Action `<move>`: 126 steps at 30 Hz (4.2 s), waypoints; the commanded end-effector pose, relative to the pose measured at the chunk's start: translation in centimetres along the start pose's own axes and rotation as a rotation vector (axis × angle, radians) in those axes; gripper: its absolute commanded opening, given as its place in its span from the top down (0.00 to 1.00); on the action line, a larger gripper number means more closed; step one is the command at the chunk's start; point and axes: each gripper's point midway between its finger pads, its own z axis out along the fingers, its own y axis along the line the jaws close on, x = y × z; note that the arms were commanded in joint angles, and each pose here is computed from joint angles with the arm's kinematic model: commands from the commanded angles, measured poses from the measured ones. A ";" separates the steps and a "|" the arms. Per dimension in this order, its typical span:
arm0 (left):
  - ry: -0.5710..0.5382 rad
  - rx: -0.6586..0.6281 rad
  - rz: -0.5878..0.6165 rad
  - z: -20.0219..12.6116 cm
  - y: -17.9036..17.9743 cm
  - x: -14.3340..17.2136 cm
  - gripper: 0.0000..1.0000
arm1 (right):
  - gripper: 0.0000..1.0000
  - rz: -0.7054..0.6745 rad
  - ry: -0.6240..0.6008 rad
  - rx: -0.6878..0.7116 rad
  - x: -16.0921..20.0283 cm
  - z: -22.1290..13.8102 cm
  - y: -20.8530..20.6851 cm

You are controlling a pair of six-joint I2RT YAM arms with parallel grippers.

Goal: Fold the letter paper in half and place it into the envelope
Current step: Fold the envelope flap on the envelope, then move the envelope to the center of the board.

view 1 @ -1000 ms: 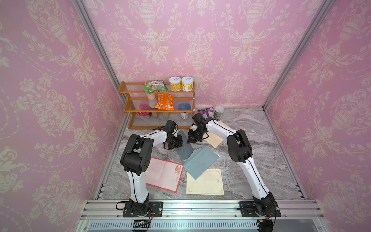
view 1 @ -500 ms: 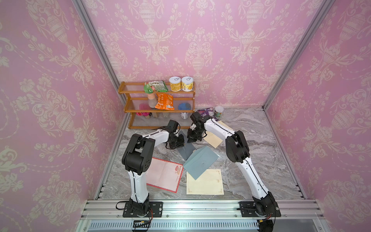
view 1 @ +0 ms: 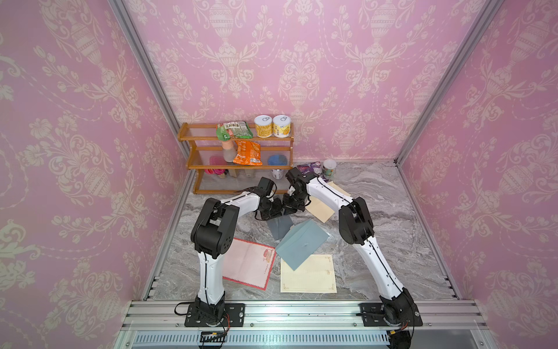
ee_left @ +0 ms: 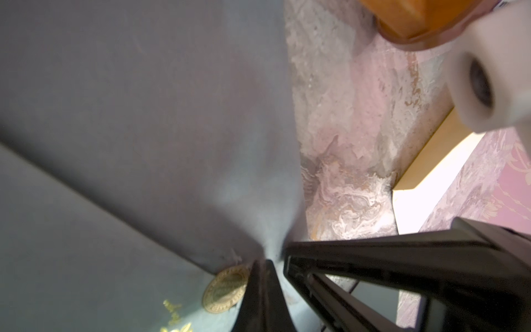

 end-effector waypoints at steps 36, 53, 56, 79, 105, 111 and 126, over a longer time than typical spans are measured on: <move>0.044 -0.131 -0.059 2.3 3.3 2.0 1.00 | 1.00 0.116 0.123 0.176 2.1 4.5 -6.7; 0.040 -0.193 -0.084 -0.6 7.9 0.5 1.00 | 1.00 0.123 0.121 0.166 1.8 4.5 -6.8; 0.063 -0.228 -0.023 -1.7 8.4 0.8 1.00 | 1.00 0.125 0.122 0.165 1.7 4.4 -6.9; 0.024 -0.255 0.293 -5.1 1.5 -2.9 0.66 | 0.38 0.056 -0.074 -0.089 -1.5 -6.8 -2.5; 0.121 -0.545 0.434 -0.6 0.7 -3.5 0.34 | 0.00 0.170 -0.169 -0.143 -0.5 -13.0 -7.0; 0.169 -0.621 0.442 0.0 2.7 -3.0 0.28 | 0.00 0.188 -0.191 -0.149 -0.7 -13.8 -7.6; 0.156 -0.782 0.181 -2.8 12.5 -3.4 0.14 | 0.00 0.190 -0.204 -0.162 -1.2 -14.2 -7.5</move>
